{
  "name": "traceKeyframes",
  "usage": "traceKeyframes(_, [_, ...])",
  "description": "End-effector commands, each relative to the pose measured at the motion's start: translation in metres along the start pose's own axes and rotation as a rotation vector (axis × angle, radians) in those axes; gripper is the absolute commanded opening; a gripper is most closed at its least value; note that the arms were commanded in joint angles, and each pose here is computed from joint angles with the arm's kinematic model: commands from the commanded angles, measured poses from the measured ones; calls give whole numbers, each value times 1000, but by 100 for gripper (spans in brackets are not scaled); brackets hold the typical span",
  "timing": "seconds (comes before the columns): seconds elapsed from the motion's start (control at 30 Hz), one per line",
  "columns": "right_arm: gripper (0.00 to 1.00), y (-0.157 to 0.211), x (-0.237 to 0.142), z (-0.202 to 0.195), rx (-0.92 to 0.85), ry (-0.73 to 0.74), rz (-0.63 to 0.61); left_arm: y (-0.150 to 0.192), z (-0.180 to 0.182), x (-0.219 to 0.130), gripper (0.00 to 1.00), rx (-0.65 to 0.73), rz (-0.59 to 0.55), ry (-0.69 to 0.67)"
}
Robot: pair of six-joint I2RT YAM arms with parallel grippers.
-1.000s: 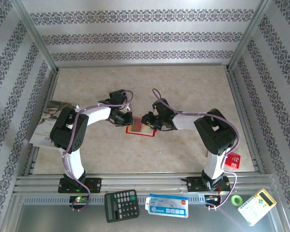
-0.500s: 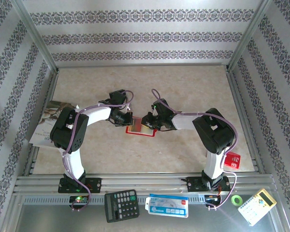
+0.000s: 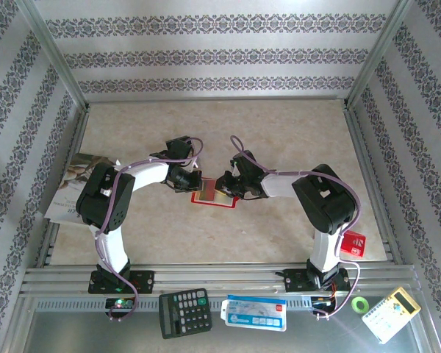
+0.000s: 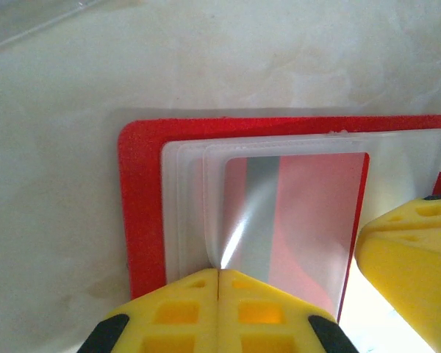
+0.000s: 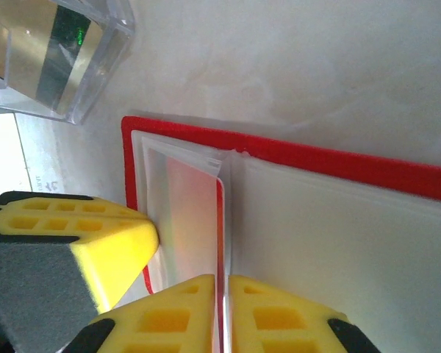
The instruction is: Take the credit cards out of the card holder
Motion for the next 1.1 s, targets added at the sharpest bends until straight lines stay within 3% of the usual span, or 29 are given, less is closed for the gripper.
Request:
traceKeyframes(0.0, [14, 5, 7, -7, 7, 16, 9, 17, 10, 11, 2, -9, 75, -57])
traceKeyframes(0.77, [10, 6, 14, -1, 0, -27, 39, 18, 9, 8, 4, -5, 68, -58])
traceKeyframes(0.9, [7, 4, 7, -4, -9, -18, 18, 15, 15, -1, 20, -4, 45, -128])
traceKeyframes(1.07, [6, 3, -2, -15, 0, 6, -2, 7, 11, -23, 27, 17, -27, -167])
Point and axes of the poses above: each hand's point on the last joint's axis, 136 mm out from that joint toward the fingers, its own x axis out along the fingers, its own z axis along the line the jaws close on, y = z × x, the point moved 4 cm from there along -x, back along the fingers, and after that the axes turned 6 degrees about x, right-handed, at the moved point
